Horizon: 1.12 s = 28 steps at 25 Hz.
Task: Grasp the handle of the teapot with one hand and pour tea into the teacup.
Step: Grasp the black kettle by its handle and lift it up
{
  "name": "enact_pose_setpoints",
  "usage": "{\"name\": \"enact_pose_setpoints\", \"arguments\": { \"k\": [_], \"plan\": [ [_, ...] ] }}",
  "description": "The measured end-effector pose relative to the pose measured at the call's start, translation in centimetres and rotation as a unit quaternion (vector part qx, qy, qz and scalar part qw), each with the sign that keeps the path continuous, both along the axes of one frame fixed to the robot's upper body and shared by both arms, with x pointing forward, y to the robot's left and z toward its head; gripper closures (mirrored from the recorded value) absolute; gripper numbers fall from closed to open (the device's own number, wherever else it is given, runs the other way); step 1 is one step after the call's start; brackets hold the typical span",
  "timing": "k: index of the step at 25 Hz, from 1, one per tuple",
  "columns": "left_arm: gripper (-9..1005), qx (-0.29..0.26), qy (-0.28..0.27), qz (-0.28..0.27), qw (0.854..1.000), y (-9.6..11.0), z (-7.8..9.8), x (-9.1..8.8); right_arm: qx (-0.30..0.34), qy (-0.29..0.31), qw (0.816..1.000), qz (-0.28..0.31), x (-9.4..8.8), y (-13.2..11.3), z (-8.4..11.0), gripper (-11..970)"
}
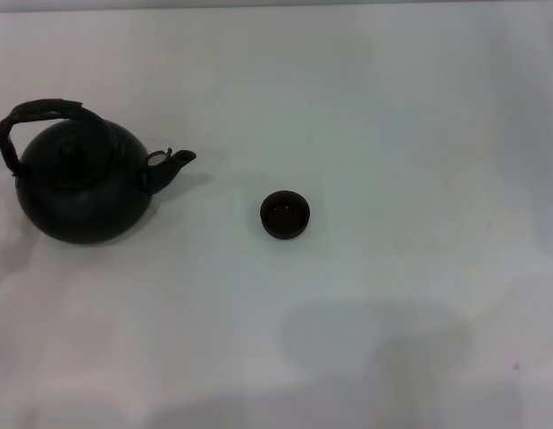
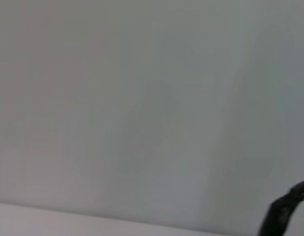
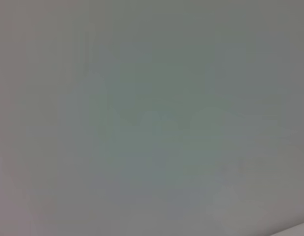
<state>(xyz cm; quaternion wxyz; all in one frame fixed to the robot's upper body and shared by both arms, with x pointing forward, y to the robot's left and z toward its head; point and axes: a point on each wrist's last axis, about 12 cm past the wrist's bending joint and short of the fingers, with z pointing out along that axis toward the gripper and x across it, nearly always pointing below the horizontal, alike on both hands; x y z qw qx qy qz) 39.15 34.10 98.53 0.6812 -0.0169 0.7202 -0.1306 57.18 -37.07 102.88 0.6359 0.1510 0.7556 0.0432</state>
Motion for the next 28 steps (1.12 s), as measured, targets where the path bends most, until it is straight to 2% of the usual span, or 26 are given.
{"name": "enact_pose_setpoints", "arguments": {
  "k": [4,10,28],
  "plan": [
    [356,0.005,-0.003,-0.037,0.999,-0.9,0.2,1.3,0.008,-0.001,1.000,-0.004,0.1,0.2,0.0,128],
    [357,0.010,-0.004,-0.067,0.998,-1.6,0.4,2.1,0.012,0.001,1.000,-0.006,0.0,0.2,-0.1,130],
    [360,0.006,0.004,-0.047,0.999,-1.6,0.2,3.1,0.014,0.000,1.000,-0.008,0.0,0.0,-0.1,131]
  ]
}}
